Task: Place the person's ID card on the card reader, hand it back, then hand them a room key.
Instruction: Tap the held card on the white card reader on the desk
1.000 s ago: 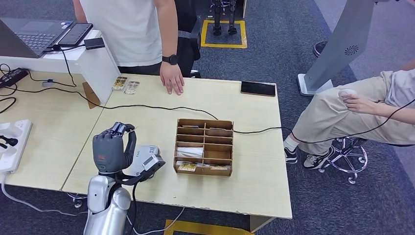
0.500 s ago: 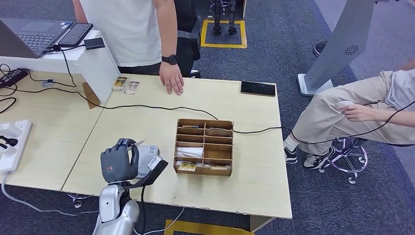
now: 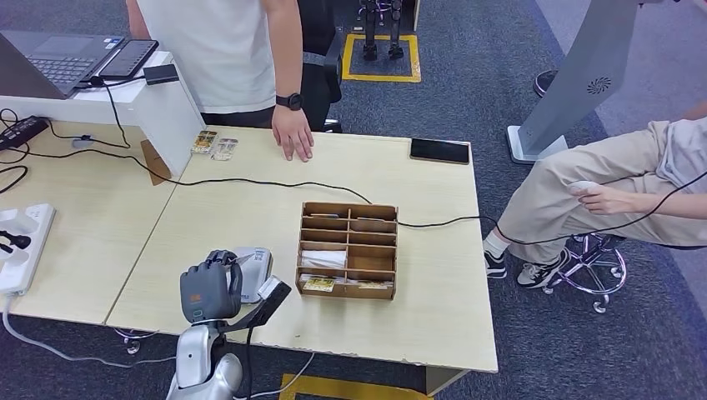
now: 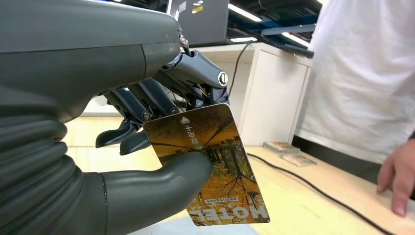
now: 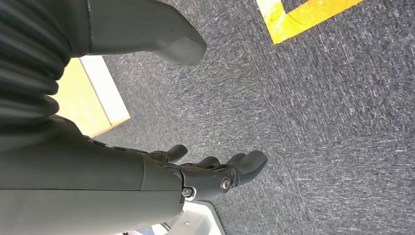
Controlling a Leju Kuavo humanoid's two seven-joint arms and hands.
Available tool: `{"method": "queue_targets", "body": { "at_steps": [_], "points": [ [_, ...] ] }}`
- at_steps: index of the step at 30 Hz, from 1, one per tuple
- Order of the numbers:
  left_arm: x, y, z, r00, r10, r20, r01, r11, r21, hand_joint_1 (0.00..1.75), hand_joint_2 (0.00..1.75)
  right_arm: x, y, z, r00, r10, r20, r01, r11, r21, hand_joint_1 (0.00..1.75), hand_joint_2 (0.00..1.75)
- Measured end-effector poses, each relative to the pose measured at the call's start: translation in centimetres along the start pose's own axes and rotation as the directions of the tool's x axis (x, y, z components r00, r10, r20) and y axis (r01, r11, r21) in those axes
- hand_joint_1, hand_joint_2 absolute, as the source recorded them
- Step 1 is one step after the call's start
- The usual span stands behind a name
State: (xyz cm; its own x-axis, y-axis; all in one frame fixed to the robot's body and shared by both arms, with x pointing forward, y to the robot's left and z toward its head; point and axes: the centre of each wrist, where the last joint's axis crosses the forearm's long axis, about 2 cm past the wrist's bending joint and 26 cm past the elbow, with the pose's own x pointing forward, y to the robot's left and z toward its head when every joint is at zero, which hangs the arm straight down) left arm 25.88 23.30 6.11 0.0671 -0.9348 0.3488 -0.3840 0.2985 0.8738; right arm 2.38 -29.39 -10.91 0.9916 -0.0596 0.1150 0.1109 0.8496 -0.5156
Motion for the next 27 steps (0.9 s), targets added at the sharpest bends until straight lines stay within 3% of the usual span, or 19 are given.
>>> {"method": "queue_targets", "body": {
  "at_steps": [18,27],
  "points": [
    [0.2,-1.5,1.1,1.0,-0.019,0.011,0.02,0.996,-0.083,1.75,1.75,0.0,-0.2,-0.1,1.0,0.0,0.001,0.0,1.0,-0.006,0.0,1.75],
    [0.6,-3.3,1.5,1.0,-0.017,-0.008,0.015,0.983,-0.181,1.75,1.75,0.0,-0.1,-0.1,1.0,0.002,0.0,-0.002,1.0,-0.003,0.0,1.75]
  ]
}}
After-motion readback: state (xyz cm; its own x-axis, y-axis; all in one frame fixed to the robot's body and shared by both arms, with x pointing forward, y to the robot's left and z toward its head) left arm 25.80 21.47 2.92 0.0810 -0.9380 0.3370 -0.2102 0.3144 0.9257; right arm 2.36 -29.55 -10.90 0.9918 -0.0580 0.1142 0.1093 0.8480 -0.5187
